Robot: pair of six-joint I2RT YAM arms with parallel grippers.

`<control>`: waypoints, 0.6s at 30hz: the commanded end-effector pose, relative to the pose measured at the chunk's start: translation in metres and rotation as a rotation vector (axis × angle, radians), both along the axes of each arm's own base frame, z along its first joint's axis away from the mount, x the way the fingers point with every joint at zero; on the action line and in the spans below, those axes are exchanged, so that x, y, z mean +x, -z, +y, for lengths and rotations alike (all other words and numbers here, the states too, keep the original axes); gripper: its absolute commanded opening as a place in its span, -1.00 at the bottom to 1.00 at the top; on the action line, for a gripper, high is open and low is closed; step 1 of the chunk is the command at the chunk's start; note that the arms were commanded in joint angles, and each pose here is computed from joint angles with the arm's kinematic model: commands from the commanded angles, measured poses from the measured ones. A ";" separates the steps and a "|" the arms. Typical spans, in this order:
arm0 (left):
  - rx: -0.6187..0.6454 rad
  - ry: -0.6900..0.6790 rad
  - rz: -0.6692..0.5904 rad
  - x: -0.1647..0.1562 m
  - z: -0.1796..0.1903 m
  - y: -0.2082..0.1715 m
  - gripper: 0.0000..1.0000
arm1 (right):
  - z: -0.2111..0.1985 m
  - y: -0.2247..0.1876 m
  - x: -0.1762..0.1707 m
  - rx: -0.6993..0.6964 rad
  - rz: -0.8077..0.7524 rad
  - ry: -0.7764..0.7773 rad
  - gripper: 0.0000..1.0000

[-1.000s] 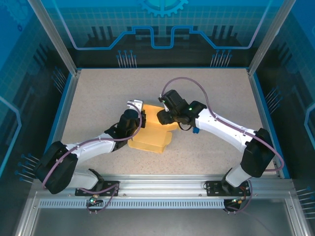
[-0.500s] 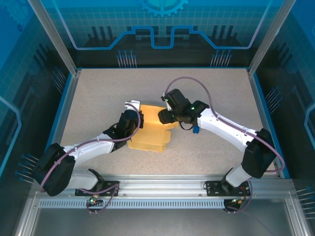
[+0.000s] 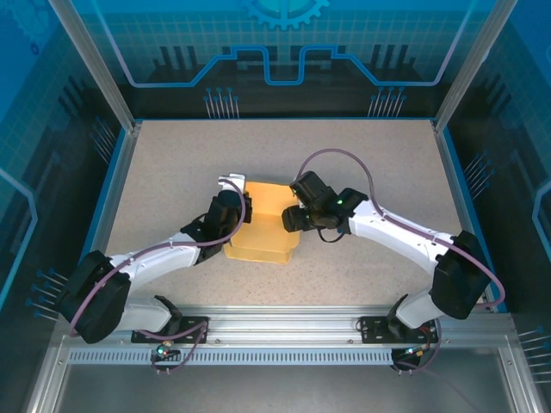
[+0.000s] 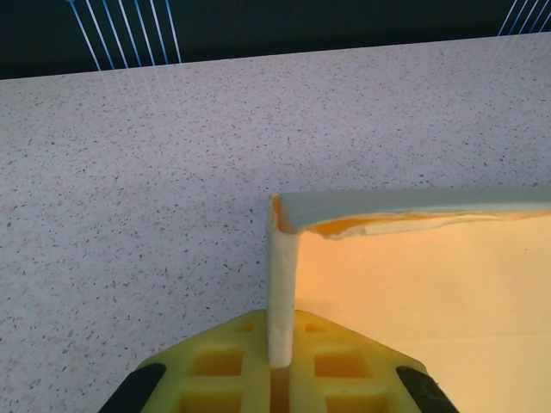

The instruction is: Fold the paper box

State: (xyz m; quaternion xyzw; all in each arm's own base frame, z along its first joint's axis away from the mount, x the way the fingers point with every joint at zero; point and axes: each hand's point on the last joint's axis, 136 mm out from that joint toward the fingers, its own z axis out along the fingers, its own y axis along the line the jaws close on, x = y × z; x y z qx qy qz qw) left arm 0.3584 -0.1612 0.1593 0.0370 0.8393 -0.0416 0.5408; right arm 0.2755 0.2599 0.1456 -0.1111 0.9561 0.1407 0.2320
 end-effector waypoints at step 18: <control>-0.050 0.013 -0.047 0.003 -0.008 -0.020 -0.96 | 0.005 0.013 0.007 0.055 -0.004 0.108 0.18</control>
